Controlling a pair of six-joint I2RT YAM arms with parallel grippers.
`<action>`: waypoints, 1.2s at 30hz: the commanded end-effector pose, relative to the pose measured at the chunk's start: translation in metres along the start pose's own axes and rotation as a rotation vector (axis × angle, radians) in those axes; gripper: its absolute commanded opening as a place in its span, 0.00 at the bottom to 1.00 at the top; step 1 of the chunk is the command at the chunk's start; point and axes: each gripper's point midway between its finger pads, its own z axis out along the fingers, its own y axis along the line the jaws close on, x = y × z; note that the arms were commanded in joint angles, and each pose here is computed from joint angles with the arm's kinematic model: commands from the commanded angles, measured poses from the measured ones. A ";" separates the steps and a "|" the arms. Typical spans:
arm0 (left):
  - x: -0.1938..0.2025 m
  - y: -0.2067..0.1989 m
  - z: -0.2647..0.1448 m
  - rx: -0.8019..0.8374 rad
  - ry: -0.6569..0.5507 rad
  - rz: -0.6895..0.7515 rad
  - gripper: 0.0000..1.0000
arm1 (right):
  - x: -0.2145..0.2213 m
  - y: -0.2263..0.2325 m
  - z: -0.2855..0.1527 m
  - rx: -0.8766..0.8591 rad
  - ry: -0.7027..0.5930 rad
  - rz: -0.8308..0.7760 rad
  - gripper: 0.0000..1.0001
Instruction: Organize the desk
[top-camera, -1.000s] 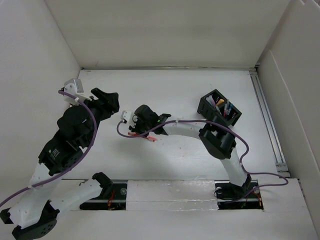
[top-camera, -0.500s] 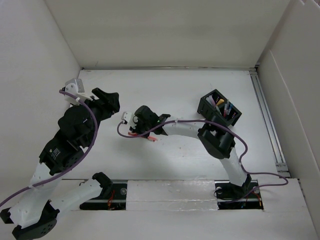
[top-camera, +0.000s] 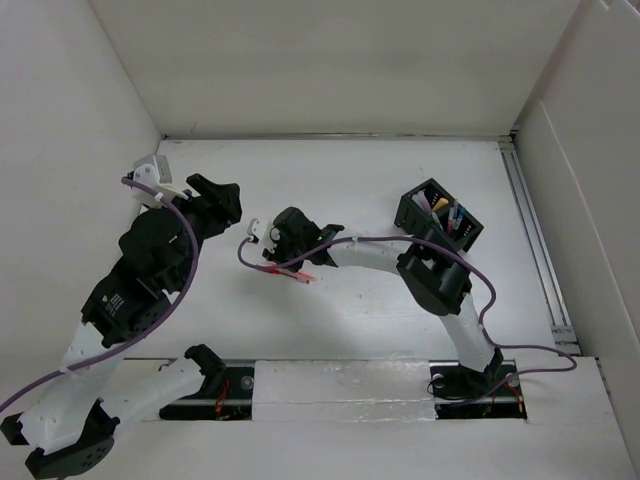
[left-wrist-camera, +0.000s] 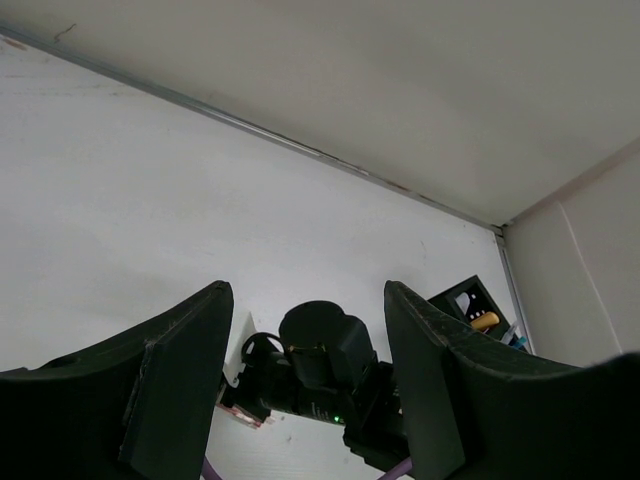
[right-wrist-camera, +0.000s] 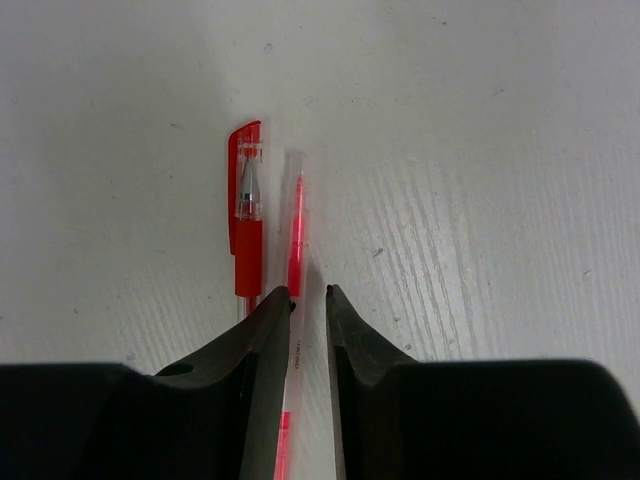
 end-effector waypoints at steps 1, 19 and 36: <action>-0.006 -0.003 0.004 0.005 -0.029 -0.003 0.58 | 0.000 0.000 0.005 -0.001 0.004 0.006 0.28; -0.006 -0.008 0.006 0.015 -0.028 -0.003 0.58 | 0.035 -0.032 -0.021 0.114 0.084 0.051 0.00; -0.003 -0.012 0.007 0.032 -0.014 -0.007 0.58 | 0.042 -0.046 -0.040 0.127 0.092 0.057 0.39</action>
